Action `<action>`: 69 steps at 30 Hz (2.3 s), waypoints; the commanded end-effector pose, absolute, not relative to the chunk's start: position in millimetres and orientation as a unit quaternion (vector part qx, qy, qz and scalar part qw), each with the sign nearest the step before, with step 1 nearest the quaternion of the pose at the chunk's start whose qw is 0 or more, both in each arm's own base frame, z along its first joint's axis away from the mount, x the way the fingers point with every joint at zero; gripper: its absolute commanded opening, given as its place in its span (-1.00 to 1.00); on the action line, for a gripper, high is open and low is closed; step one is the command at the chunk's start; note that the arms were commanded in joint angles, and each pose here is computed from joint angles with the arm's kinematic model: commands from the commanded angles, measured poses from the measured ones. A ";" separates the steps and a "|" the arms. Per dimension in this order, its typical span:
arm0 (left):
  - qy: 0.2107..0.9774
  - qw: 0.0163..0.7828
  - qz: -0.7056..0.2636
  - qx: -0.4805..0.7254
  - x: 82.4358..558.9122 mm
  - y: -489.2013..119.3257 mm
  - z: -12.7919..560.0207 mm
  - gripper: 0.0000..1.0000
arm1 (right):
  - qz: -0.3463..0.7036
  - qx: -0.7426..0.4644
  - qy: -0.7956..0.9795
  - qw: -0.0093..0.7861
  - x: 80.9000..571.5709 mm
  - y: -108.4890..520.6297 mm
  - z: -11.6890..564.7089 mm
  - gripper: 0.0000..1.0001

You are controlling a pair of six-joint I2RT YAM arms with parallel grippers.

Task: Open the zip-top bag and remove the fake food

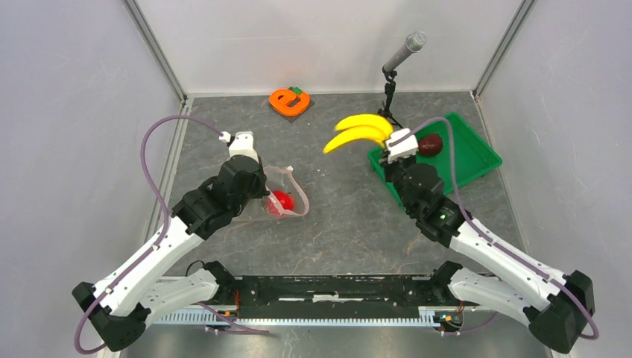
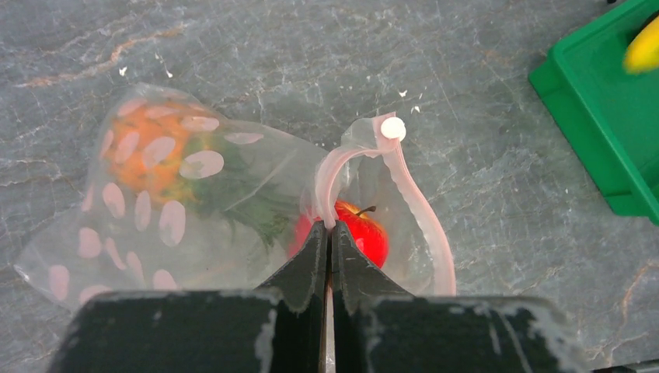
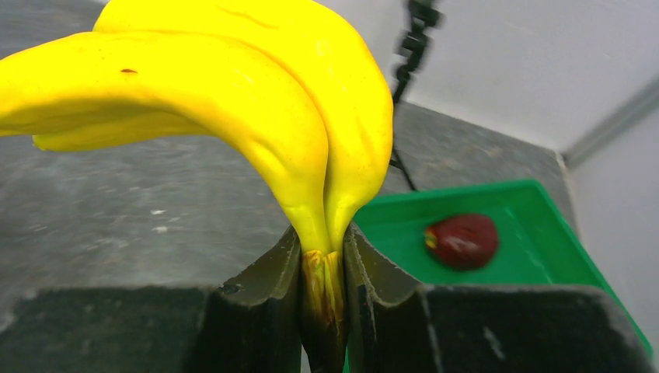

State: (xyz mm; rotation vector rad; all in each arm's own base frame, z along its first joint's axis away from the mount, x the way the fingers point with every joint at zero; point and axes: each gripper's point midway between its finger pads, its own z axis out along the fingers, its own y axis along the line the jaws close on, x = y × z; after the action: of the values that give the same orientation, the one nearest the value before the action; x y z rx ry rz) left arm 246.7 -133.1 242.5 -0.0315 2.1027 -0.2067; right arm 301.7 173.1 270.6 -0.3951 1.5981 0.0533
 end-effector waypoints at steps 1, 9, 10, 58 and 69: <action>0.856 0.506 -0.104 -0.003 245.4 -136.4 243.1 -0.95 | -0.044 -0.079 0.738 0.669 315.8 109.9 260.3 -1.00; 0.853 0.508 -0.118 0.004 237.8 -134.9 237.7 -0.95 | -0.086 0.129 0.770 0.619 346.1 1.5 215.0 -1.00; 0.852 0.509 -0.121 0.006 237.1 -135.4 237.9 -0.96 | -0.084 0.150 0.770 0.615 349.1 -7.3 210.4 -1.00; 0.865 0.469 -0.179 0.024 221.4 -156.2 209.6 -0.95 | -0.008 0.168 0.794 0.584 378.3 -42.9 167.7 0.39; 0.869 0.461 -0.176 0.030 222.5 -158.5 200.2 -0.96 | 0.163 -0.080 0.752 0.633 345.6 119.1 205.4 0.37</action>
State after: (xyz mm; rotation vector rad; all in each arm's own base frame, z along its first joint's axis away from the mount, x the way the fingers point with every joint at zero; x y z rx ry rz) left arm 218.0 -151.1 194.4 0.0786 2.1659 -0.3933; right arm 361.0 68.6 179.4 0.0429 1.8423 0.2252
